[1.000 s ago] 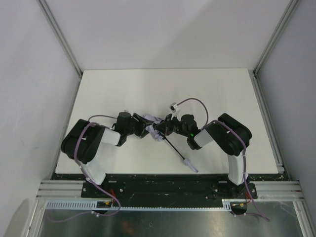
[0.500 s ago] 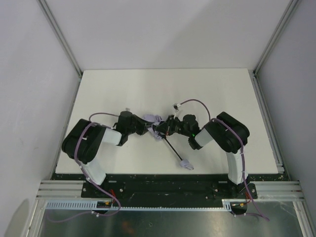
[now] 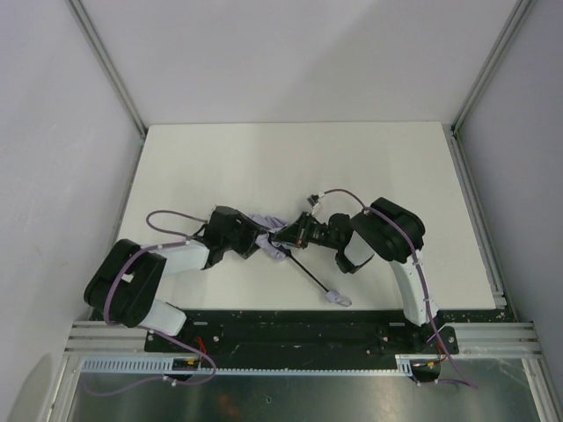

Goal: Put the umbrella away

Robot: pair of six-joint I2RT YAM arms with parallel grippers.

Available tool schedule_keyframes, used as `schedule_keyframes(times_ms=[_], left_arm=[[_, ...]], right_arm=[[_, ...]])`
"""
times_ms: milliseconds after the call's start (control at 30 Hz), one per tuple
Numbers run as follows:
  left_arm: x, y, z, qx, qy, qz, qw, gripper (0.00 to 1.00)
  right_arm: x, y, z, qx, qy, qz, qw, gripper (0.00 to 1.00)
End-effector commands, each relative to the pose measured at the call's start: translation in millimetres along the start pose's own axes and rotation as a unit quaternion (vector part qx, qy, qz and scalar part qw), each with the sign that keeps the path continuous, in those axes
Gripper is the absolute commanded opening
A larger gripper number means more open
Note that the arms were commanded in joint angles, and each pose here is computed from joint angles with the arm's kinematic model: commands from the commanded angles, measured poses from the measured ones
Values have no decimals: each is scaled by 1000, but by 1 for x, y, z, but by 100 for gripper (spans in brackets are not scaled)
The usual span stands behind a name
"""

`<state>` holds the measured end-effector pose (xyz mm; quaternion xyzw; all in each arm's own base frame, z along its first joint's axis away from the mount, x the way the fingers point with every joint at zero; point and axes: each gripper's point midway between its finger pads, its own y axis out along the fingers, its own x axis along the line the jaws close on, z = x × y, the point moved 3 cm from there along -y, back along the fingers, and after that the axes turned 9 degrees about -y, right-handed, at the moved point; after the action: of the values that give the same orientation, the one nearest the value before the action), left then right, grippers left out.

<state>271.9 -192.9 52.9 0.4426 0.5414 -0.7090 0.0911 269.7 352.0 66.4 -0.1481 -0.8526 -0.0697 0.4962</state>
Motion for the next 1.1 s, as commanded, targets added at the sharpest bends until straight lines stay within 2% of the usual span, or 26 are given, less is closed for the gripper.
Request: schedule_keyframes(times_ms=[0,33,100,200,267,300,433,500,533,667,900,1067], left_arm=[[49,5,0,-6,8,-107,994,76],[49,9,0,-4,9,-111,994,84],[51,18,2,8,-2,-115,993,92],[58,33,2,19,-16,-132,991,95],[63,42,3,23,-9,-147,989,89],[66,44,2,19,-5,-156,988,82],[81,42,-5,-6,9,-176,984,31],[80,43,-9,-14,35,-173,984,11],[79,42,-11,-17,45,-175,983,5],[84,34,-15,-35,72,-188,979,0],[112,12,-16,-59,72,-238,967,0],[119,8,-14,-65,70,-246,964,0]], right_arm=[[-25,-11,22,12,60,33,998,0],[-26,-12,21,12,63,33,997,0],[-27,-14,19,12,65,32,997,0],[-28,-15,20,16,65,32,997,0],[-28,-15,19,17,63,31,997,0],[-28,-15,19,18,61,32,997,0],[-24,-15,14,14,50,28,998,0],[-18,-14,9,7,48,18,999,0],[-14,-14,5,2,47,12,999,0],[12,-12,-14,-21,32,-16,999,0],[88,-15,-69,-93,-5,-88,992,0],[147,-13,-98,-114,-21,-154,981,0]])
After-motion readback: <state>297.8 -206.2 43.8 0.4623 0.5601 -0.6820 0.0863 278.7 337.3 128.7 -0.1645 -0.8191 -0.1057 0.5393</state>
